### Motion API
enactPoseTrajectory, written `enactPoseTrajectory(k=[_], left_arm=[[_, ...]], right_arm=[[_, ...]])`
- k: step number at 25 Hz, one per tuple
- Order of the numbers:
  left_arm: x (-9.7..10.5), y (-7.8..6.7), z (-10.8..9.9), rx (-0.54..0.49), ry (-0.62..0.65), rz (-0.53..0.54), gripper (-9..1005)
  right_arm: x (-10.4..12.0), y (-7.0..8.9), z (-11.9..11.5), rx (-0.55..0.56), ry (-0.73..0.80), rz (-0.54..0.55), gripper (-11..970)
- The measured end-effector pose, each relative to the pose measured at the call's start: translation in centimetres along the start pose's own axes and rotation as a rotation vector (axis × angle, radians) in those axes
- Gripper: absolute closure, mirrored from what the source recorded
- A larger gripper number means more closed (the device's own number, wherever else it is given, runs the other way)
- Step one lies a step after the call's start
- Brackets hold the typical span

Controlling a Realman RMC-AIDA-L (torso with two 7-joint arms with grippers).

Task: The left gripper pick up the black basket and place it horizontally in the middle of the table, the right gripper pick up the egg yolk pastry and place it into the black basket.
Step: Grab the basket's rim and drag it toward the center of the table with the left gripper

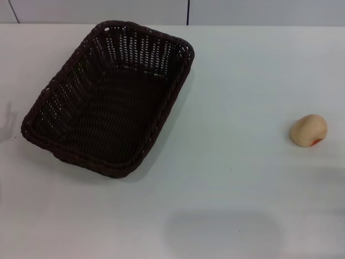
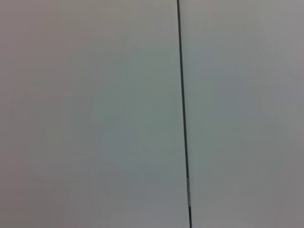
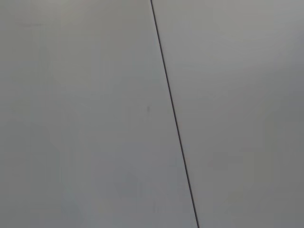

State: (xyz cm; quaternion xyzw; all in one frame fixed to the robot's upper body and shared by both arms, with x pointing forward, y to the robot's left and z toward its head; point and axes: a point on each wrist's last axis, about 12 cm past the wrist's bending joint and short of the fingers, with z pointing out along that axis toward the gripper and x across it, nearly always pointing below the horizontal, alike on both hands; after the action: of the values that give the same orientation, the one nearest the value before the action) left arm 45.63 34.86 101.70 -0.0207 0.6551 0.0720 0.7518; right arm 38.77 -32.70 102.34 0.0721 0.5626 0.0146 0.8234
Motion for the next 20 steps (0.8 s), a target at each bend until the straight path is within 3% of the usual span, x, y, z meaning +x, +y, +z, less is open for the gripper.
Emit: enactPoseTrajectory(k=[12,16,18,20], left_arm=[[-1.1,-1.0,1.5,0.035,-0.053,-0.037,223],[-2.4,-1.3,4.4,0.093,-0.025,-0.048,224],[-4.0,-1.6,7.3,0.159,0.039,-0.032,224],[-4.5,-1.8,8.1,0.180,0.065,-0.017,224]], right_arm=[[0.0,-0.1,0.1,-0.003,-0.001,-0.002,139],[0.0,-0.1,0.2,-0.004,-0.001,-0.003,139],[0.0,-0.1,0.1,-0.007,0.001,-0.005,139],[0.0,-0.2,0.1,-0.007,0.002,-0.005,139]])
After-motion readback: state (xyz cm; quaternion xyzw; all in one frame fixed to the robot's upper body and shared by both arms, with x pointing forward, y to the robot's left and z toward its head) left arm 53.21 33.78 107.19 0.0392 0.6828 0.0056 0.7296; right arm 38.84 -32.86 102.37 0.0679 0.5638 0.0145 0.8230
